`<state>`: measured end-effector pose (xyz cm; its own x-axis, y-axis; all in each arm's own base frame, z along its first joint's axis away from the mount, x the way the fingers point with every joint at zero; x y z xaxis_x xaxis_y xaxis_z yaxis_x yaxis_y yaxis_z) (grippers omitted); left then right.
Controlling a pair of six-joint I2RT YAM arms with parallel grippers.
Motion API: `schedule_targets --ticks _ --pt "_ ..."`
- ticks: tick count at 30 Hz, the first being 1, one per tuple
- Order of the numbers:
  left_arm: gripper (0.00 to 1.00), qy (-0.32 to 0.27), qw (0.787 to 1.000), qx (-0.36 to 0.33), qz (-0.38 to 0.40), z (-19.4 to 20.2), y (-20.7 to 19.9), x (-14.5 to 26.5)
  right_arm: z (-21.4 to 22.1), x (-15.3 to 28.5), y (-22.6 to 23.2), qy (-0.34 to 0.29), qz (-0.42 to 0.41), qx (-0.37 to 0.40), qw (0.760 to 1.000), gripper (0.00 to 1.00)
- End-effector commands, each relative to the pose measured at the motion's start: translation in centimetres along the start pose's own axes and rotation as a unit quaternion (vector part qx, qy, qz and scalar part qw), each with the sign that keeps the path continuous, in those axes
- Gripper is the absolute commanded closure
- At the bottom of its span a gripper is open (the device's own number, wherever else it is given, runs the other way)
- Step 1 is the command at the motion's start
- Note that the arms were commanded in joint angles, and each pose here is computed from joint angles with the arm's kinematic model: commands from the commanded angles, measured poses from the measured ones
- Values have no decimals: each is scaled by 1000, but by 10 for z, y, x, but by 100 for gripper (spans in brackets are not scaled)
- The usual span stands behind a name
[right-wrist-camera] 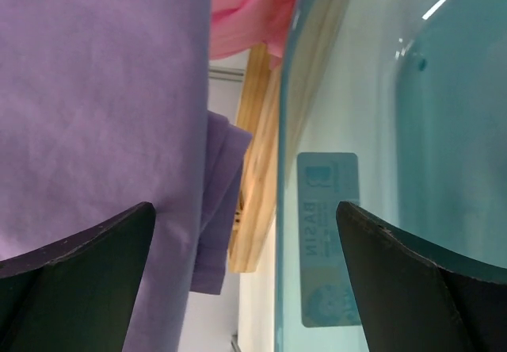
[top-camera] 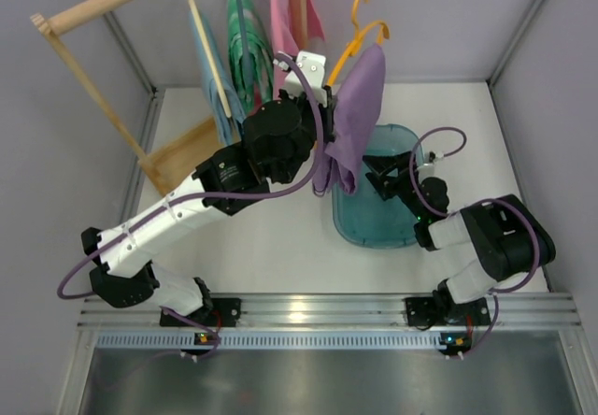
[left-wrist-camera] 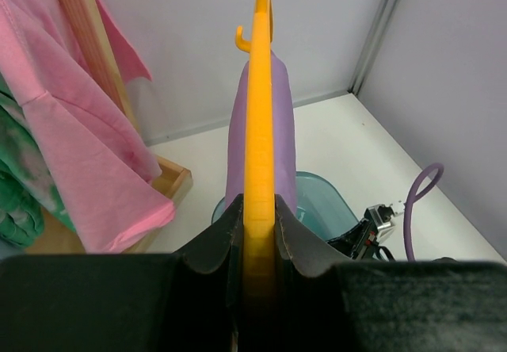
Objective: Remove the trousers from the hanger
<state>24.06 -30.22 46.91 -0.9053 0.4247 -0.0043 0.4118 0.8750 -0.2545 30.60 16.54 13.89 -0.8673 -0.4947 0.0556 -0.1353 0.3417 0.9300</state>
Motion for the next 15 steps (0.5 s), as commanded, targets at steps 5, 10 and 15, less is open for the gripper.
schedule_targets --ticks 5,10,15 --pt "100 -103 989 97 36 -79 -4 25 -42 24 126 -121 -268 36 955 1" --pt "100 -103 988 107 47 -82 -8 26 -36 16 142 -107 -290 23 951 1" --pt "100 -102 987 111 52 -81 -11 26 -29 7 146 -97 -295 14 950 1"
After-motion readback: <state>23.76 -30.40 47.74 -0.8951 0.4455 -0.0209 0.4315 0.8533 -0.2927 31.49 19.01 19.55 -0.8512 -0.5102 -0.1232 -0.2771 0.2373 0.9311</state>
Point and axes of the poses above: each gripper's point midway between its finger pads, its own x axis back along the fingers, its own y axis along the line the jaws close on, z = x × y, the point moved 4 cm from there along x, back along the fingers, and after that the axes turned 8 degrees about x, right-handed, at the moved point
